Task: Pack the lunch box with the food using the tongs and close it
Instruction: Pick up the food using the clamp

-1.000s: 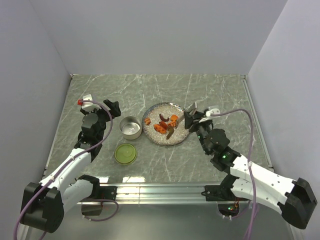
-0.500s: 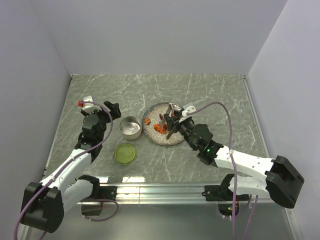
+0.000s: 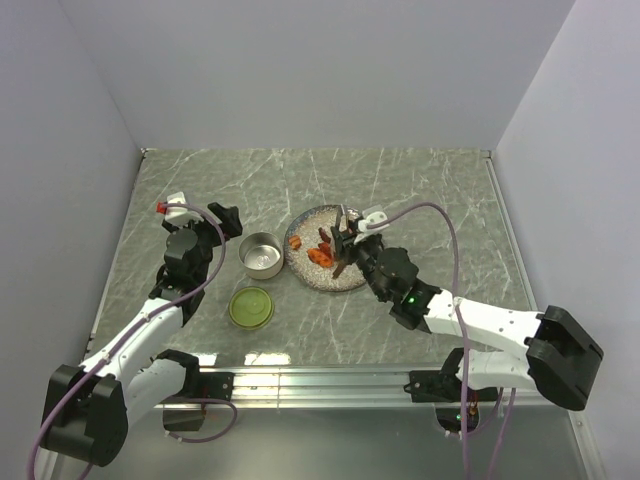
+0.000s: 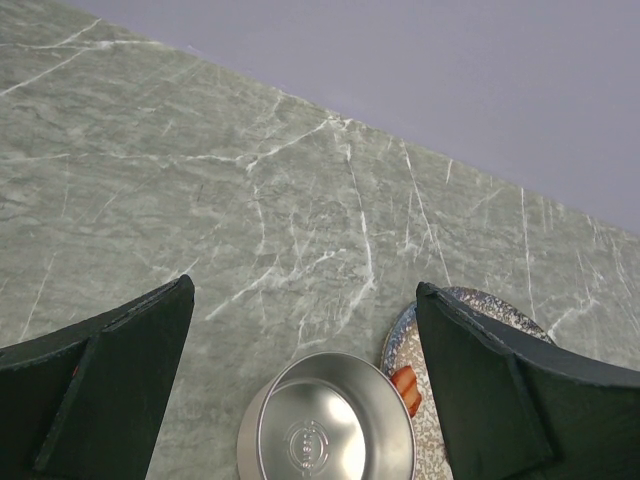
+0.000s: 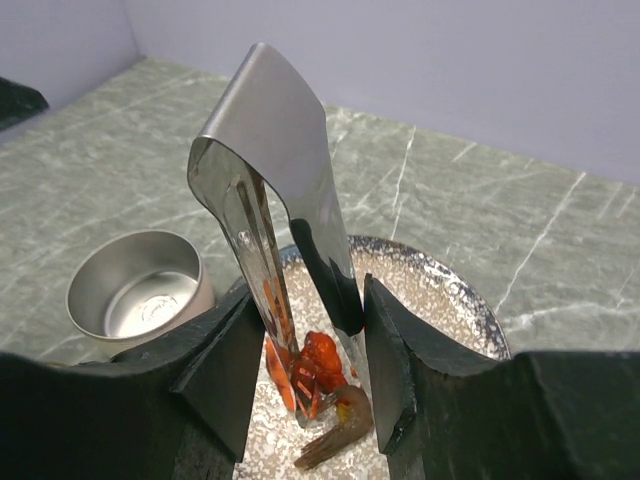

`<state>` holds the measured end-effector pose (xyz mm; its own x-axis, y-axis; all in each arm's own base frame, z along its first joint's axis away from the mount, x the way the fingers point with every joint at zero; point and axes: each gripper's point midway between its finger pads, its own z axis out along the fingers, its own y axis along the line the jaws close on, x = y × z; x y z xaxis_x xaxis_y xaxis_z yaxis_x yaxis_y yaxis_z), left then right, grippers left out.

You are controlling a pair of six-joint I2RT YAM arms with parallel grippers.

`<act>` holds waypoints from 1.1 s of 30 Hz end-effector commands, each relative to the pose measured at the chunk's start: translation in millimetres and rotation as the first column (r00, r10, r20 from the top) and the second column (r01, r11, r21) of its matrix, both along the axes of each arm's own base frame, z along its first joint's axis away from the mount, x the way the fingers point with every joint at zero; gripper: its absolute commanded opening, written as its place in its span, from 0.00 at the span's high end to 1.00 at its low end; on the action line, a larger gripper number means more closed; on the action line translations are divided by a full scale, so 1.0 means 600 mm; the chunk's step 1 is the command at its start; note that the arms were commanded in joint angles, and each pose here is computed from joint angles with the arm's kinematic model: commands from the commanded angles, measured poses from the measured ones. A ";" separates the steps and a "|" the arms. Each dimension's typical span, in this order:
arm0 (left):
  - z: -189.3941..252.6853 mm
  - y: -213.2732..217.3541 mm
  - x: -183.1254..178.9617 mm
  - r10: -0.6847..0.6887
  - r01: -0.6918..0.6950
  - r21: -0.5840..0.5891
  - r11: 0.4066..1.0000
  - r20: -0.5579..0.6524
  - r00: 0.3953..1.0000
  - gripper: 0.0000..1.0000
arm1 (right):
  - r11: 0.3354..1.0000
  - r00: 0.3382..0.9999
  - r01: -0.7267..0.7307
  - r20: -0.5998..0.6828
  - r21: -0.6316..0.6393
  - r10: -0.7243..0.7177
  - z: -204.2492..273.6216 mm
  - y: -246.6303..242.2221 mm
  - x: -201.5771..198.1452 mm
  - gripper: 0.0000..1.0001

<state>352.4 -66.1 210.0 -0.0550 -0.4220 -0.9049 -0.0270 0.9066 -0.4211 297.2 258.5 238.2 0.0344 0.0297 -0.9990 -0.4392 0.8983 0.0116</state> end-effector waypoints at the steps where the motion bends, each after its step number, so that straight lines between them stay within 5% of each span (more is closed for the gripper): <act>1: 0.026 -0.006 -0.002 -0.017 0.018 -0.026 1.000 0.058 0.998 0.01 | 0.998 0.999 0.031 0.019 0.050 -0.032 0.036 0.008 0.012 0.51; 15: 0.025 -0.003 -0.005 -0.010 0.012 -0.030 0.999 0.061 0.998 0.01 | 0.998 0.996 0.052 -0.070 0.025 -0.050 -0.005 0.024 0.026 0.54; 19: 0.025 -0.002 -0.006 -0.007 0.009 -0.030 1.000 0.061 0.998 0.01 | 0.997 0.994 0.077 -0.074 0.017 -0.075 -0.009 0.020 0.031 0.65; 20: 0.024 -0.002 -0.005 -0.007 0.009 -0.029 1.000 0.060 0.998 0.01 | 0.997 0.994 0.080 -0.073 0.018 -0.078 -0.008 0.019 0.032 0.81; 22: 0.023 -0.002 -0.005 -0.006 0.007 -0.030 1.000 0.058 0.998 0.01 | 0.996 0.993 0.092 -0.073 0.017 -0.090 -0.009 0.014 0.032 0.88; 33: 0.023 -0.001 -0.006 -0.002 0.004 -0.032 0.999 0.057 0.998 0.01 | 0.993 0.993 0.111 -0.040 0.036 -0.110 0.031 -0.002 0.021 0.92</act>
<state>350.2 -65.8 212.4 -0.0440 -0.4325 -0.9006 -0.0227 0.9017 -0.4319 311.8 256.2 217.1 -0.0540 -0.0082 -0.9985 -0.3448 0.9386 0.0109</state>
